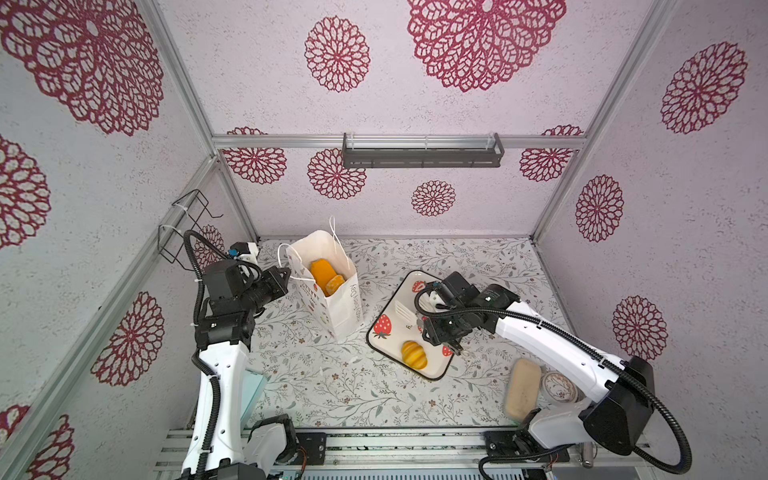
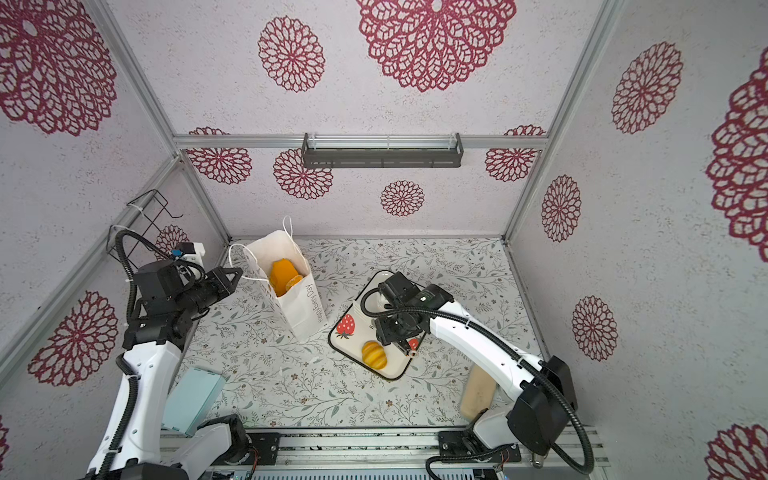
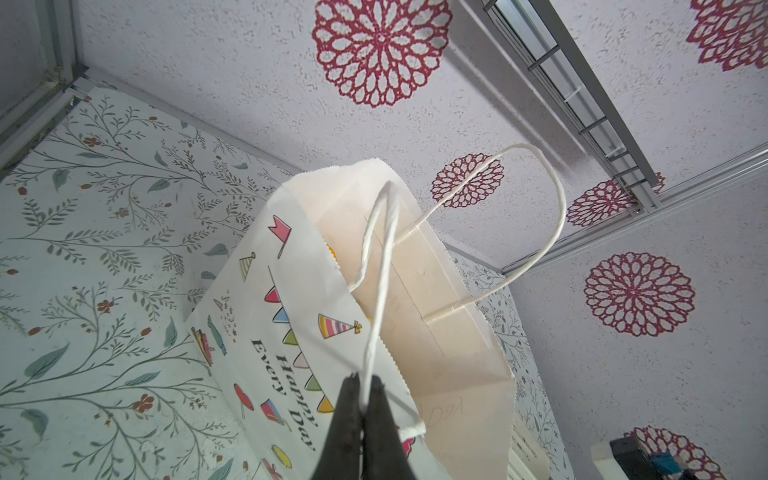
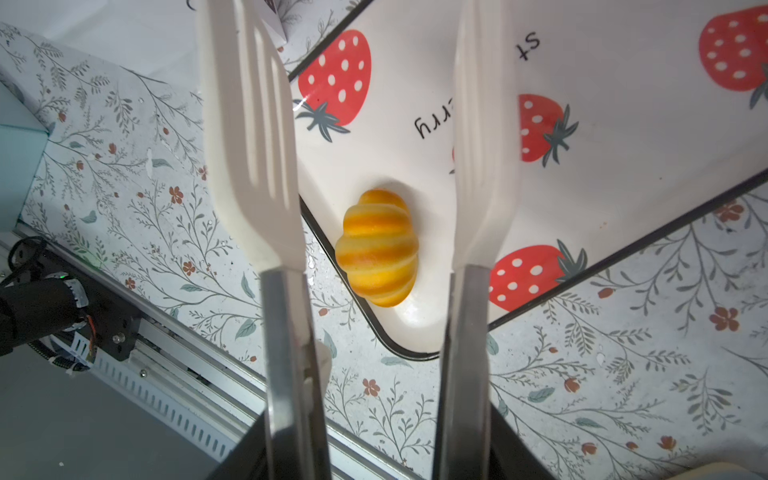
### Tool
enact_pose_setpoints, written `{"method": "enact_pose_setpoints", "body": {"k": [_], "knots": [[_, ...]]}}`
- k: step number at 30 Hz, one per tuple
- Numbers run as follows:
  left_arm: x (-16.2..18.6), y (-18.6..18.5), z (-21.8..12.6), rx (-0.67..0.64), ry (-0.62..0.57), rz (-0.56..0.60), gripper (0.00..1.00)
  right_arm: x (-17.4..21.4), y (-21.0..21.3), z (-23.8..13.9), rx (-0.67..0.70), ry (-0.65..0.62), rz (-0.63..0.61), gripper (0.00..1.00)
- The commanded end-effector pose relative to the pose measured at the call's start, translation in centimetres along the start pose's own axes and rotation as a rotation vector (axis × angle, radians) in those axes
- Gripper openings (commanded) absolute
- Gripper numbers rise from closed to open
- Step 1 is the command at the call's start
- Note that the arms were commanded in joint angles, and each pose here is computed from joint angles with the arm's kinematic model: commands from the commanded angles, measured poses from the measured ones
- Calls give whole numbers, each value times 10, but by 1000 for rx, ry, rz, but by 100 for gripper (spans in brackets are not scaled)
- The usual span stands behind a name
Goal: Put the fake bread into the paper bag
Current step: 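Lower the tongs around the striped croissant on the tray with the right gripper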
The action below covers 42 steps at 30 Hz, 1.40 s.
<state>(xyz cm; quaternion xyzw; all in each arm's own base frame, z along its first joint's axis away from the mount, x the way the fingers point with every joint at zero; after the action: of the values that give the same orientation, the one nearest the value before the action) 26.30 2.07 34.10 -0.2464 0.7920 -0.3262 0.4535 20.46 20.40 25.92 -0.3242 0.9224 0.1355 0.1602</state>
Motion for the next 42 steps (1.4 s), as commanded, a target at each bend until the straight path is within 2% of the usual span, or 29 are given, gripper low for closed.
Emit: {"method": "enact_pose_setpoints", "body": {"k": [1, 18, 42], "knots": [[0, 3, 3, 0, -1, 0, 0, 8, 1, -17, -15, -23, 23, 58], [0, 2, 1, 3, -4, 3, 0, 39, 6, 13, -80, 97, 41, 65], [0, 2, 1, -1, -4, 0, 0, 62, 20, 45, -120, 192, 25, 65]]}}
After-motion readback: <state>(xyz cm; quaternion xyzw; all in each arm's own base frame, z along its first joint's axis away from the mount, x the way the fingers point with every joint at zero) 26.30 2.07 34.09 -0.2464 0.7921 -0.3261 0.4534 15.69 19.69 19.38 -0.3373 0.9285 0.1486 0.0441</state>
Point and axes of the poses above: each gripper's point midway between its finger pads, its own z axis out along the fingers, its own y axis along the line the jaws close on, x = y × z, the point moved 9 cm from there along -z, back along the fingers, and after that the axes turned 15 degrees about -z, right-handed, at the moved point
